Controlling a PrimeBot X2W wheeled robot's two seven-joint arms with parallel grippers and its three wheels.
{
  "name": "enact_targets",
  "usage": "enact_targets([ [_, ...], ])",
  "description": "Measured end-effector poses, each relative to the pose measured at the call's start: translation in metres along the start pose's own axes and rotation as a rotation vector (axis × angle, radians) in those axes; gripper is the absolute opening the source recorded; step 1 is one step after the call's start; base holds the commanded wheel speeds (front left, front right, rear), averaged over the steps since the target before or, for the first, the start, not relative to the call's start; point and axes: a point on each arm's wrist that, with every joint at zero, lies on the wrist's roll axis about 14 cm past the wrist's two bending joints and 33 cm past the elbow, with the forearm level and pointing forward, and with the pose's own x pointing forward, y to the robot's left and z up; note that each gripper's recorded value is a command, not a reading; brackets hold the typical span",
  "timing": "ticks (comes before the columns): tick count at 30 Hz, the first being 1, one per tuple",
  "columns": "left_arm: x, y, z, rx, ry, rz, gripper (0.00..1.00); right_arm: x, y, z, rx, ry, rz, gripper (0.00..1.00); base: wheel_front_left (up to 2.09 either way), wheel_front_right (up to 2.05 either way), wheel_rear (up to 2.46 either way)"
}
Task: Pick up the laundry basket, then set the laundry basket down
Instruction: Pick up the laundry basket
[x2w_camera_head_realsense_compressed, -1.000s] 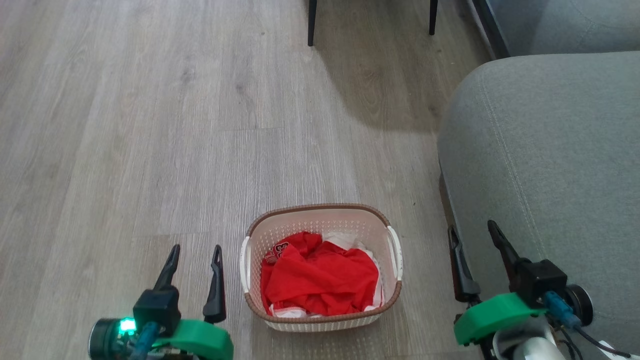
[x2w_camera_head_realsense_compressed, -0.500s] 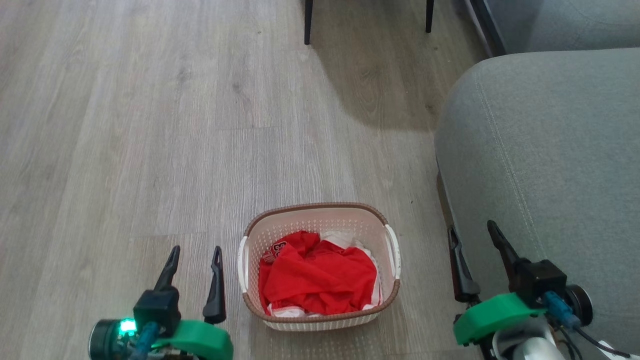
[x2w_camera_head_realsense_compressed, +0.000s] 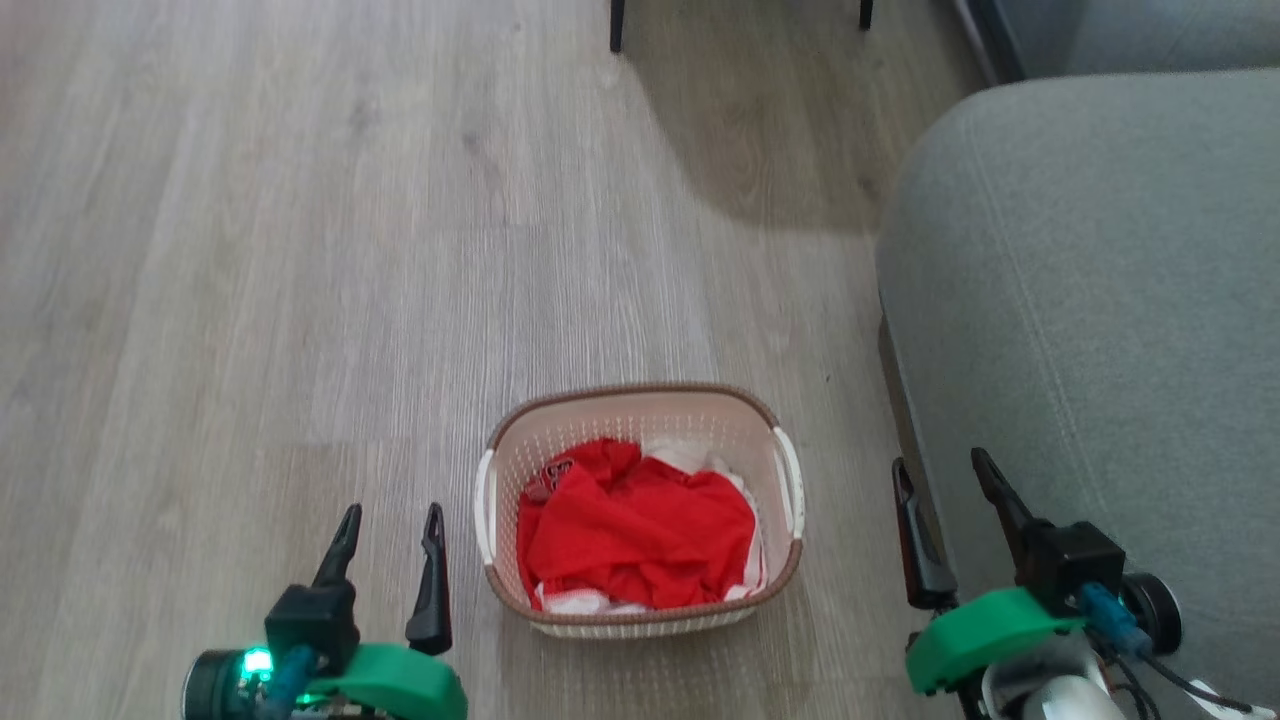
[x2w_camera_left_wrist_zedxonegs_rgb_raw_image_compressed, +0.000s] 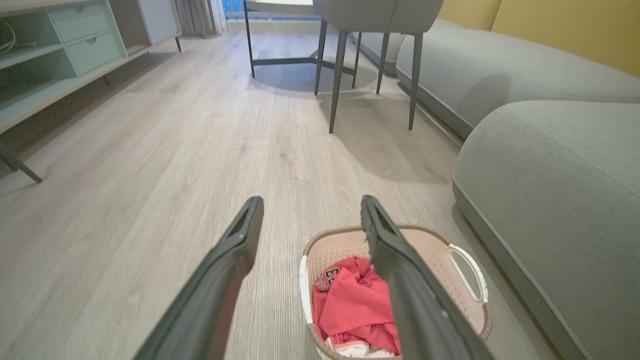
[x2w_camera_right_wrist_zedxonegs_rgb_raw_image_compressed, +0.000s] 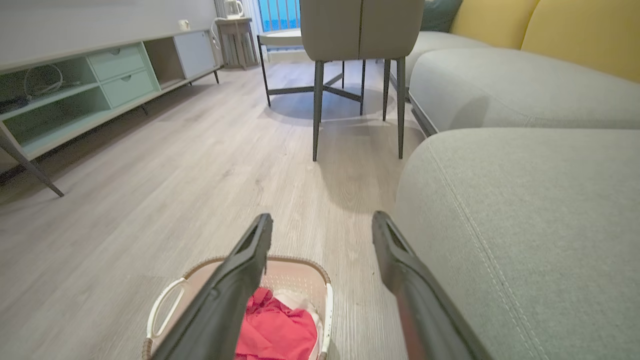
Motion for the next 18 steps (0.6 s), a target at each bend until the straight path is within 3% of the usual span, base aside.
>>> enact_targets([
  [11,0.049,0.005,-0.028,-0.086,0.090,0.021,1.00,0.052,-0.018,-0.031,-0.011,0.082,-0.005,1.00,0.00,0.00,0.00],
  [18,0.089,0.008,-0.065,-0.123,0.189,0.034,1.00,0.091,-0.035,-0.072,-0.007,0.179,-0.014,1.00,0.00,0.00,0.00],
])
